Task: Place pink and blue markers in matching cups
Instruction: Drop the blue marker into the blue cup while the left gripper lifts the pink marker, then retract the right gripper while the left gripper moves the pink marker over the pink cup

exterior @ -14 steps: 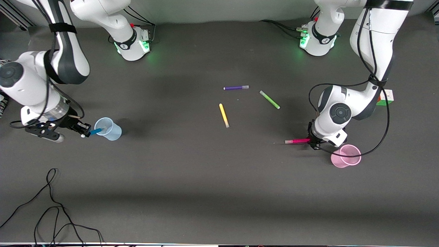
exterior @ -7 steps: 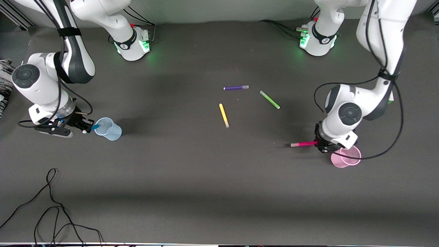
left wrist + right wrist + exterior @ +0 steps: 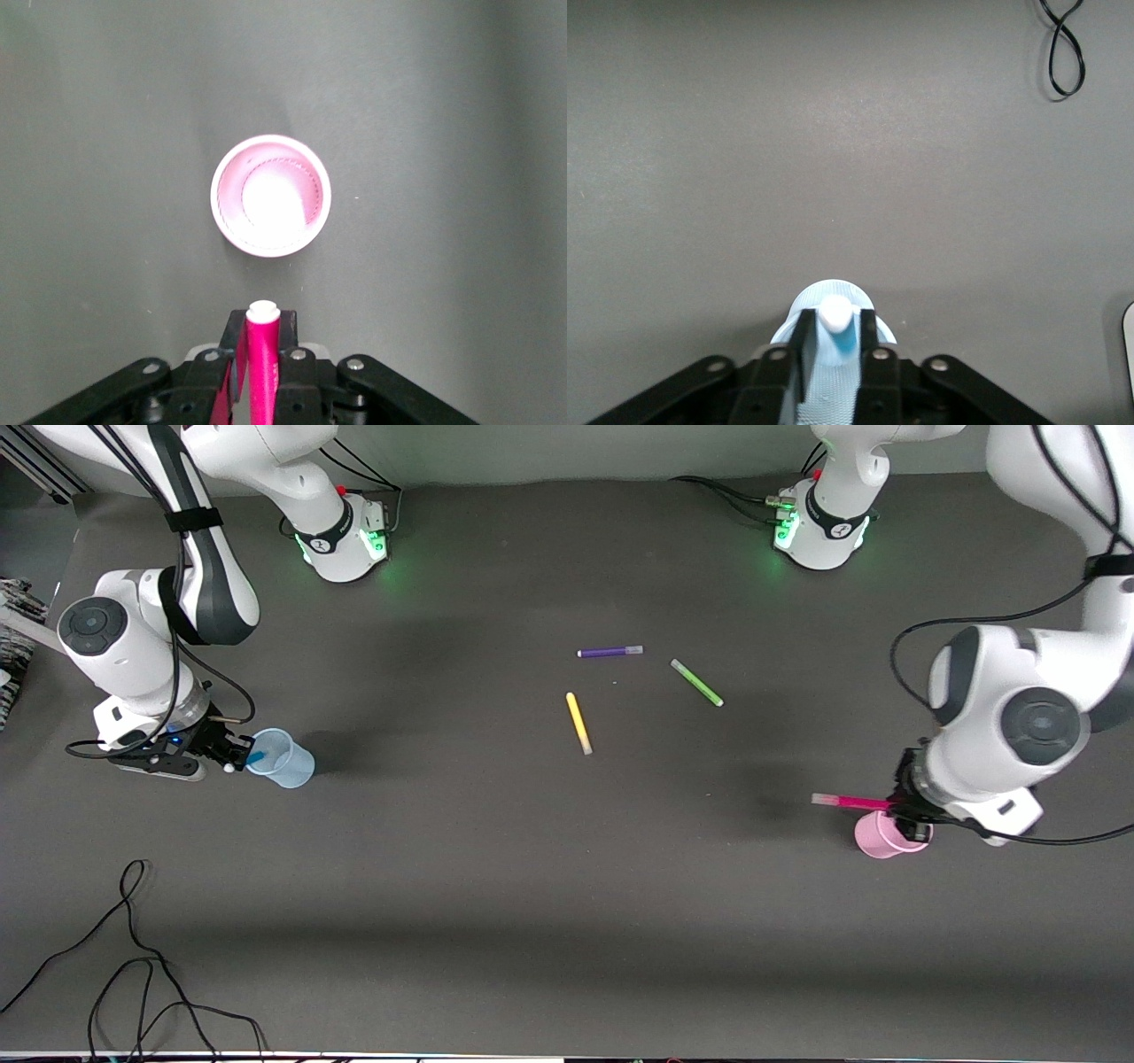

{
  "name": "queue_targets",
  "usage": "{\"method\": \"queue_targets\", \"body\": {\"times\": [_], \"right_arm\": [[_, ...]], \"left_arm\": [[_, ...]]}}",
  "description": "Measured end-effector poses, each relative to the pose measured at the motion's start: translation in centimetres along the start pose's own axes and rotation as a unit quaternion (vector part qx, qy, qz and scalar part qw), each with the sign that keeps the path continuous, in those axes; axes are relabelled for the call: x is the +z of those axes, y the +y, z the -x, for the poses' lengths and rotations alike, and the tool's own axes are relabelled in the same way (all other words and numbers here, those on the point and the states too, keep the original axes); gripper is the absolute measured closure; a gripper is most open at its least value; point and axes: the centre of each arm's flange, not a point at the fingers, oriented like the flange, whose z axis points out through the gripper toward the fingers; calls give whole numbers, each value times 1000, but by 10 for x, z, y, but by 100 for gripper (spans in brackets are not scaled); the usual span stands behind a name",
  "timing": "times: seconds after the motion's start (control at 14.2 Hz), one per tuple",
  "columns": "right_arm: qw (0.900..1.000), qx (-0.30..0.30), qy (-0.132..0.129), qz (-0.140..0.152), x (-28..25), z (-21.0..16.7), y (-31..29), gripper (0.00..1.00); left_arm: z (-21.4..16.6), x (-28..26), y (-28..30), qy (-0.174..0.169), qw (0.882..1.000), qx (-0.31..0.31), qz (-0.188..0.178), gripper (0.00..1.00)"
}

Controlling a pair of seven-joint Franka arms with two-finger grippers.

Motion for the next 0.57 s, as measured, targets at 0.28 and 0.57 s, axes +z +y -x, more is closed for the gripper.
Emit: {"method": "queue_targets", "body": {"times": [0.28,0.57], "right_arm": [[1000,-2,-14,6,6,2,0,27],[999,2,-48,15,-14,-8,-1,0]], "left_arm": [[-48,-37,2,-8,991,130,11,82],[-73,-55,-5,-17,940,341,-7,82]]}}
